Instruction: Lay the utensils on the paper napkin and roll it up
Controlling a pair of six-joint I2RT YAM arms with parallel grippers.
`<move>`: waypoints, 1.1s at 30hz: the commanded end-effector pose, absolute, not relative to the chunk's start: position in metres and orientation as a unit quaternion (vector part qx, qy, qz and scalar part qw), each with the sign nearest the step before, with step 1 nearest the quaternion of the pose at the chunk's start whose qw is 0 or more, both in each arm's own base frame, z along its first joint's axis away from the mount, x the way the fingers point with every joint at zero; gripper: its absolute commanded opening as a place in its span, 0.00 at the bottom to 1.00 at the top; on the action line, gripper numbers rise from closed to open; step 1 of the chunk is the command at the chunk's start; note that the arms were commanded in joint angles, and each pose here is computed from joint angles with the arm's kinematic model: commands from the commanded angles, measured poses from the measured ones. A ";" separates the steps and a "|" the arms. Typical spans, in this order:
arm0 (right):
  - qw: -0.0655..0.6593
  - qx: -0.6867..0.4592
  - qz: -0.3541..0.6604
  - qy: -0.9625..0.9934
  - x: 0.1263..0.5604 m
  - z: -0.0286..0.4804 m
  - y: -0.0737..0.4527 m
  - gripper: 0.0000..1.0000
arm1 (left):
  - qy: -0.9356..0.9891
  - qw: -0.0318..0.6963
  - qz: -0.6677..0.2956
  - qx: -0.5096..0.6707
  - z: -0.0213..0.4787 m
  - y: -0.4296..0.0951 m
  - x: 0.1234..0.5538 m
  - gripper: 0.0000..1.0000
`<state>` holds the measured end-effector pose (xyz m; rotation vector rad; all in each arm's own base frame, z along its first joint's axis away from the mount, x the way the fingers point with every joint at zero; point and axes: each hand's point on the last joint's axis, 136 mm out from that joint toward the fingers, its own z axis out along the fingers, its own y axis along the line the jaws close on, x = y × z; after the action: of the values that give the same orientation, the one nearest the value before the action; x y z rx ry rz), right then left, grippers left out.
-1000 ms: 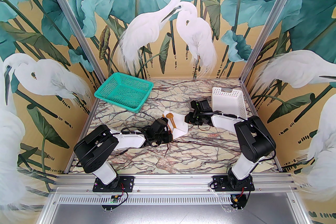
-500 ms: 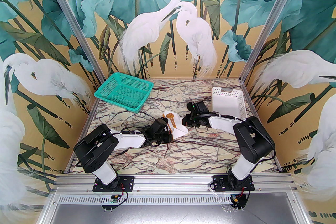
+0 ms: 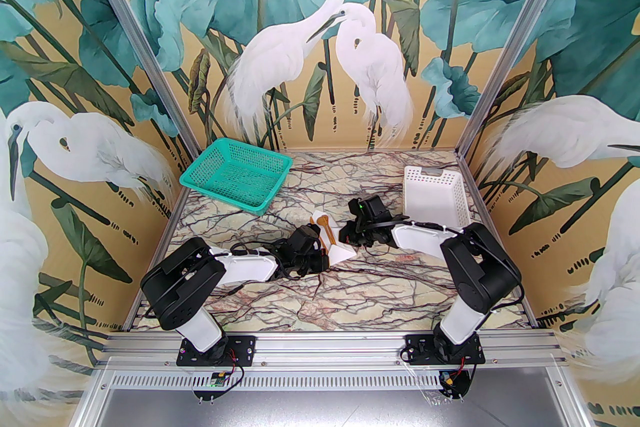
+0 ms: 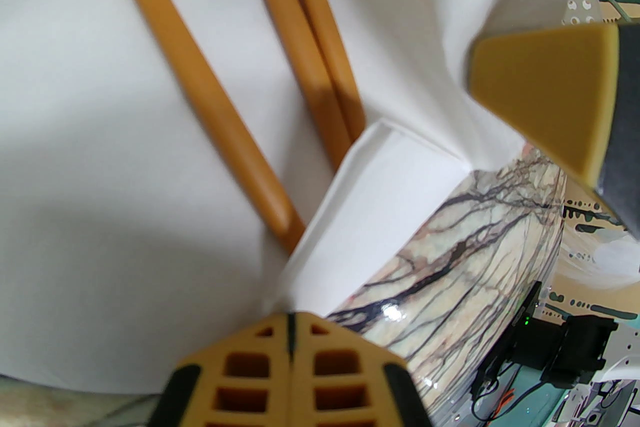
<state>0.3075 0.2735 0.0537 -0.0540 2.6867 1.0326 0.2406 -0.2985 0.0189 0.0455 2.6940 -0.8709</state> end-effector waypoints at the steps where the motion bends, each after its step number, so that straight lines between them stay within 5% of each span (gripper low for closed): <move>1: 0.151 -0.017 0.386 0.910 0.315 0.082 0.288 0.06 | 0.956 0.131 -0.263 0.013 0.002 -0.284 0.230 0.00; 33: 0.111 -0.015 0.413 0.904 0.301 0.049 0.339 0.06 | 0.955 0.130 -0.265 0.015 0.002 -0.287 0.231 0.00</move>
<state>0.2982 0.3281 0.0466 -0.0379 2.6732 1.1704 0.2404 -0.2983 0.0190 0.0446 2.7002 -0.8658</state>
